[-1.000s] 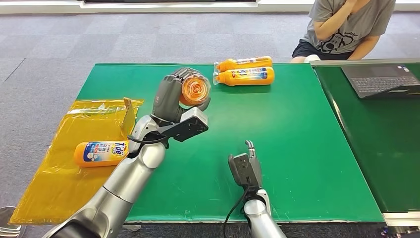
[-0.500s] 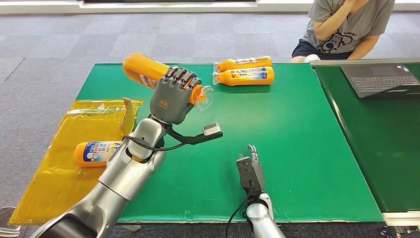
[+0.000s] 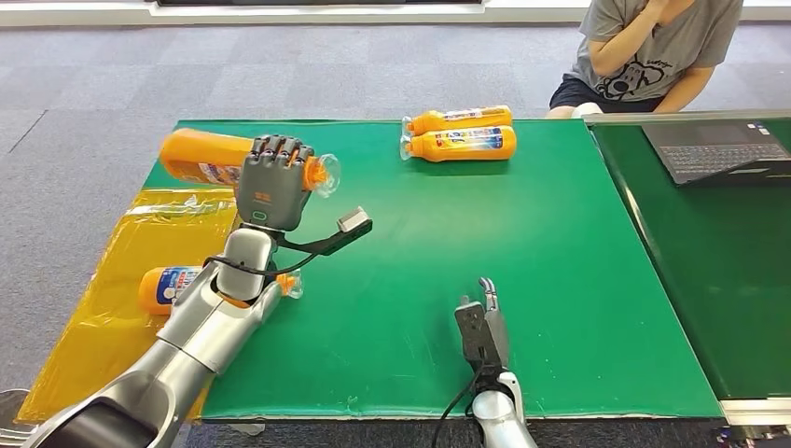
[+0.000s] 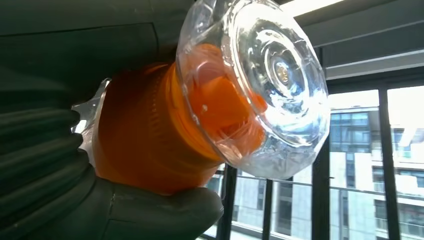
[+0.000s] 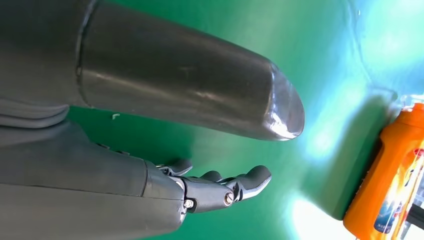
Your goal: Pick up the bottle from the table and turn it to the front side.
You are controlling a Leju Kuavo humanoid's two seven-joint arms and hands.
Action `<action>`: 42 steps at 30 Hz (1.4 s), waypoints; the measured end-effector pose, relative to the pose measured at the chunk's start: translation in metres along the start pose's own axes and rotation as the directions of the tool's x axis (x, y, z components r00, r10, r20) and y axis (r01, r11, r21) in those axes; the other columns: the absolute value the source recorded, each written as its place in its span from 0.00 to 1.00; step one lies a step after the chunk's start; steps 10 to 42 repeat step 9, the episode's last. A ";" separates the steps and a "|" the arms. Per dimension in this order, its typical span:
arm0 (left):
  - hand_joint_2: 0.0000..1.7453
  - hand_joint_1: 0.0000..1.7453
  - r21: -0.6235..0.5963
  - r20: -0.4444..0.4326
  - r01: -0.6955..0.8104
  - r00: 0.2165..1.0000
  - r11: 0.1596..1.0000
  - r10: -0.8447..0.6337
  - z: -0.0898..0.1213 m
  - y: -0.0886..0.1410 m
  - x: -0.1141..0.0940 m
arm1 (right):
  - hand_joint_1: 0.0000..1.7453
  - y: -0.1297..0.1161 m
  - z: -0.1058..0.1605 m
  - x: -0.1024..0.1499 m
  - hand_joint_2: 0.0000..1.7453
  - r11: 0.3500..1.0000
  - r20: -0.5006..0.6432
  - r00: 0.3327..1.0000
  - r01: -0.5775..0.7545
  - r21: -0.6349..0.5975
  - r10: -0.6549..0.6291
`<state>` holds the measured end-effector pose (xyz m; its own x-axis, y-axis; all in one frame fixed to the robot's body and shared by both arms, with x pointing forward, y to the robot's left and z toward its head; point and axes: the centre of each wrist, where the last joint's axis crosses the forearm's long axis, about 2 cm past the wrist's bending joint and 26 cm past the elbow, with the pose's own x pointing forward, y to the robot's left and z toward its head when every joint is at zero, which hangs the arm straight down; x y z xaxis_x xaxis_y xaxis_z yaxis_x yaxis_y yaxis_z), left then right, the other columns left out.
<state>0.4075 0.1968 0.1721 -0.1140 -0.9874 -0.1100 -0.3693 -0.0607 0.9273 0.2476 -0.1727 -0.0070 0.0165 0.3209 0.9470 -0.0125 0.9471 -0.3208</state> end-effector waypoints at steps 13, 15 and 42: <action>1.00 1.00 0.001 -0.171 0.021 0.985 1.000 -0.020 0.038 -0.012 -0.048 | 0.00 -0.005 0.004 -0.001 0.00 1.000 -0.009 1.000 -0.008 -0.013 0.008; 1.00 1.00 0.001 -0.171 0.021 0.985 1.000 -0.020 0.038 -0.012 -0.048 | 0.00 -0.005 0.004 -0.001 0.00 1.000 -0.009 1.000 -0.008 -0.013 0.008; 1.00 1.00 0.001 -0.171 0.021 0.985 1.000 -0.020 0.038 -0.012 -0.048 | 0.00 -0.005 0.004 -0.001 0.00 1.000 -0.009 1.000 -0.008 -0.013 0.008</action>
